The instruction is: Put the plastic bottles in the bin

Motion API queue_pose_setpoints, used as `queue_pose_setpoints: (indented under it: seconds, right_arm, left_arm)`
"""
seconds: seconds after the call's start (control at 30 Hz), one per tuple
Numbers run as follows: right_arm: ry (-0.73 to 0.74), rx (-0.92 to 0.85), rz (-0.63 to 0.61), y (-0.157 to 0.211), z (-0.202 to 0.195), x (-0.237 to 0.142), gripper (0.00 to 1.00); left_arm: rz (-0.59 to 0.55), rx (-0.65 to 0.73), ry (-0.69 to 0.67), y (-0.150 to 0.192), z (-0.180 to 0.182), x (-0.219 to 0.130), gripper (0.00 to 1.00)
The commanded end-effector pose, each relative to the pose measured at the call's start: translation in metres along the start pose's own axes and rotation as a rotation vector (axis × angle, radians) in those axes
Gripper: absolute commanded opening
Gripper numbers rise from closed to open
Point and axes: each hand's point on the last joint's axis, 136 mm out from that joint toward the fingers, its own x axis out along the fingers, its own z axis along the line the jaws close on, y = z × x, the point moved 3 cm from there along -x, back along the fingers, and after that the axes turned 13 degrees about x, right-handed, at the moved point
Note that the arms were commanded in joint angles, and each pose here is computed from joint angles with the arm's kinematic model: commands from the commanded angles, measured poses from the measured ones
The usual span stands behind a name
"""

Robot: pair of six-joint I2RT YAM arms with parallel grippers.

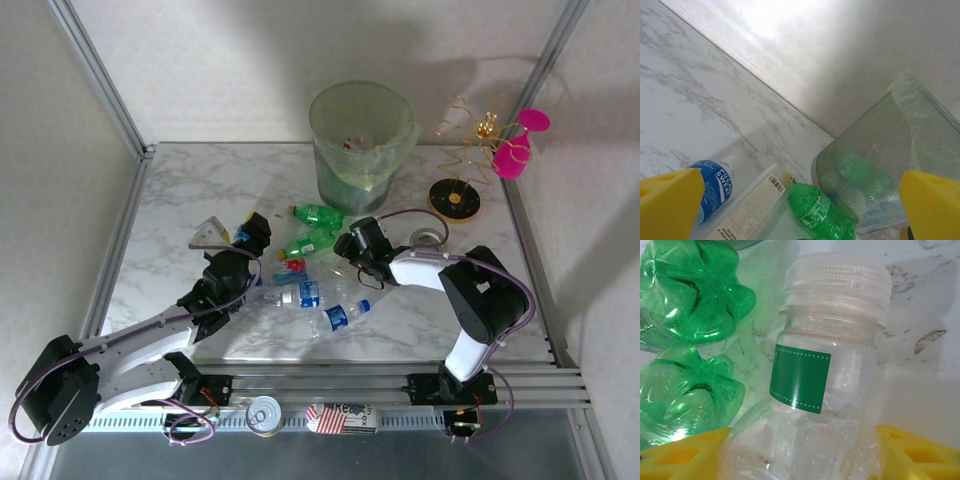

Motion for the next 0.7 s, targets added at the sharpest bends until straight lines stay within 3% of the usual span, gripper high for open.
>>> queue_pose_setpoints:
  seconds: [0.0, 0.27, 0.67]
  right_arm:
    - [-0.018, -0.008, -0.038, -0.009, -0.005, -0.001, 0.55]
    - [-0.223, -0.027, -0.086, -0.037, 0.031, -0.047, 0.51]
    - [-0.565, -0.301, -0.228, -0.062, 0.114, -0.155, 0.48]
  left_arm:
    - [-0.018, -0.001, -0.023, -0.004, 0.004, -0.002, 0.99]
    - [-0.057, -0.008, -0.064, -0.014, 0.015, -0.008, 0.99]
    - [-0.111, -0.131, -0.153, -0.026, 0.062, -0.007, 1.0]
